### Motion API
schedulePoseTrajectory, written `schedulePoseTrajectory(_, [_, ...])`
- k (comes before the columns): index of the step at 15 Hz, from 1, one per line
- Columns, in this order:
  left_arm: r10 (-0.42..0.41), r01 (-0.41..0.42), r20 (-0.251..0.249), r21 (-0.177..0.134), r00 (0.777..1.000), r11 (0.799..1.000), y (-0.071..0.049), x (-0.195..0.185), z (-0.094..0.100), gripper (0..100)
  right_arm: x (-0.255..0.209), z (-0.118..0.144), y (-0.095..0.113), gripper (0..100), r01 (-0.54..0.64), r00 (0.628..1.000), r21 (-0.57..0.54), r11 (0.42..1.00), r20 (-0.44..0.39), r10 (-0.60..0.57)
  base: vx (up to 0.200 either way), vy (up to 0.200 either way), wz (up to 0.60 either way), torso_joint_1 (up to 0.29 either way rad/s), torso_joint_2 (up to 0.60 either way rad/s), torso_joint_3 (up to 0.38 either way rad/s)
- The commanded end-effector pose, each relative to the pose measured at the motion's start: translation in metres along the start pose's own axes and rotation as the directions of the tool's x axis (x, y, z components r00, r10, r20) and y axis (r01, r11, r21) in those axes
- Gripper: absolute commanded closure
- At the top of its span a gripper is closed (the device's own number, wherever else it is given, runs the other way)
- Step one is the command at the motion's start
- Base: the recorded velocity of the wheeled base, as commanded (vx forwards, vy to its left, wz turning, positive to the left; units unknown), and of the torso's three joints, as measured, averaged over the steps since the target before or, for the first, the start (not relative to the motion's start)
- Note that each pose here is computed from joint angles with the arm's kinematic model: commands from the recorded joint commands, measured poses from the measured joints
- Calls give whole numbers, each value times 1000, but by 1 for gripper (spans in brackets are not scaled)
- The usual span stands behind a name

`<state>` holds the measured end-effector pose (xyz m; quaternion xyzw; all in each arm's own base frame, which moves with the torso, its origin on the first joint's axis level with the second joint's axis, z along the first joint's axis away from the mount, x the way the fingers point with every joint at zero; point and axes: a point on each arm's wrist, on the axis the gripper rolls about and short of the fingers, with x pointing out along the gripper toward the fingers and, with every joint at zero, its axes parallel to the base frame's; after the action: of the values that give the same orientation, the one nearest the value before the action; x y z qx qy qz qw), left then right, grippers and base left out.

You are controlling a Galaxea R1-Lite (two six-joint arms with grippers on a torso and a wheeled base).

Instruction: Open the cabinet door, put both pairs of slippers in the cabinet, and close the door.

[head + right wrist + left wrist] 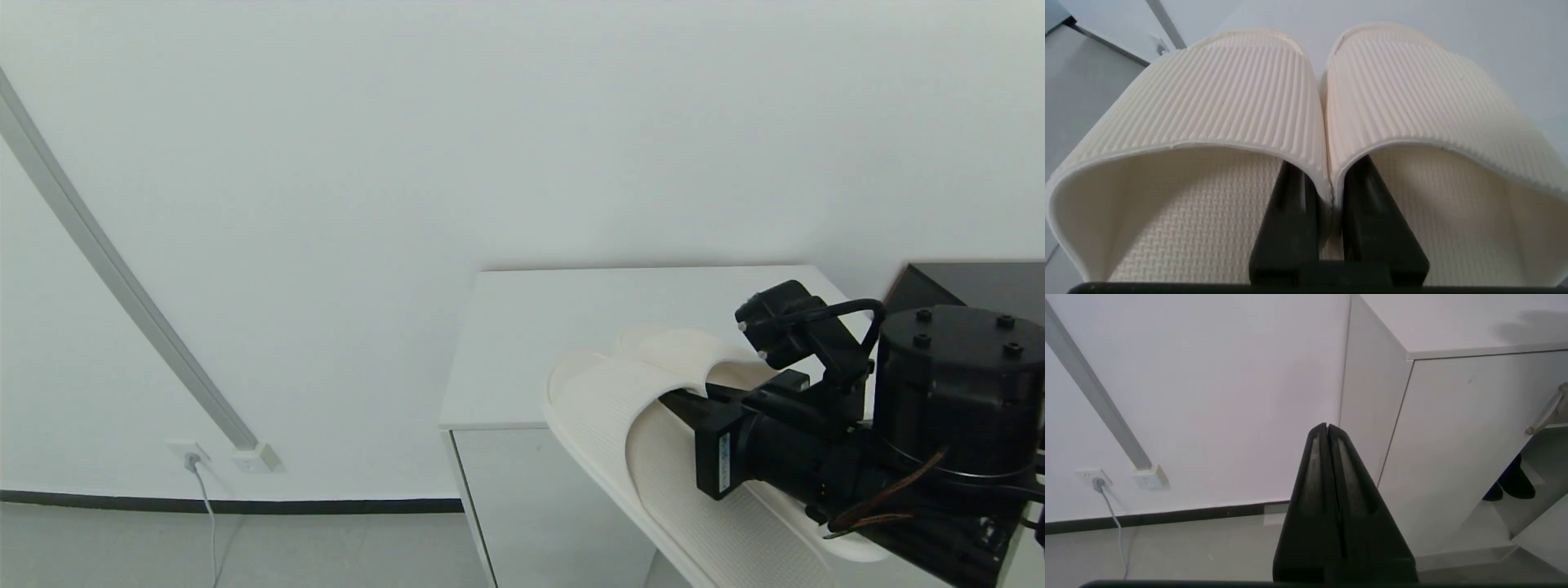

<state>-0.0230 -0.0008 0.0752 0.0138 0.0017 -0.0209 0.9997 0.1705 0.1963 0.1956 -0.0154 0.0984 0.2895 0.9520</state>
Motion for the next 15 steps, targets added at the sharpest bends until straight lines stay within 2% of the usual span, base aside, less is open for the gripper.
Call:
schedulePoseTrajectory(1, [0, 0, -2, 0, 1000, 1000, 0, 0, 0, 100, 0, -1, 0, 100, 0, 1000, -2, 1000, -4, 0, 0, 0, 0, 0, 0, 0])
schedulePoseTrajectory(3, [0, 0, -1, 0, 1000, 1000, 0, 0, 0, 100, 2, -2, 1, 100, -2, 1000, -3, 1000, -9, 2, 0, 0, 0, 0, 0, 0])
schedulePoseTrajectory(15, [0, 0, -1, -5, 1000, 1000, 0, 0, 0, 100, 2, -7, 3, 100, -5, 1000, -9, 1000, -25, 5, -200, 0, 0, 2, 2, 4])
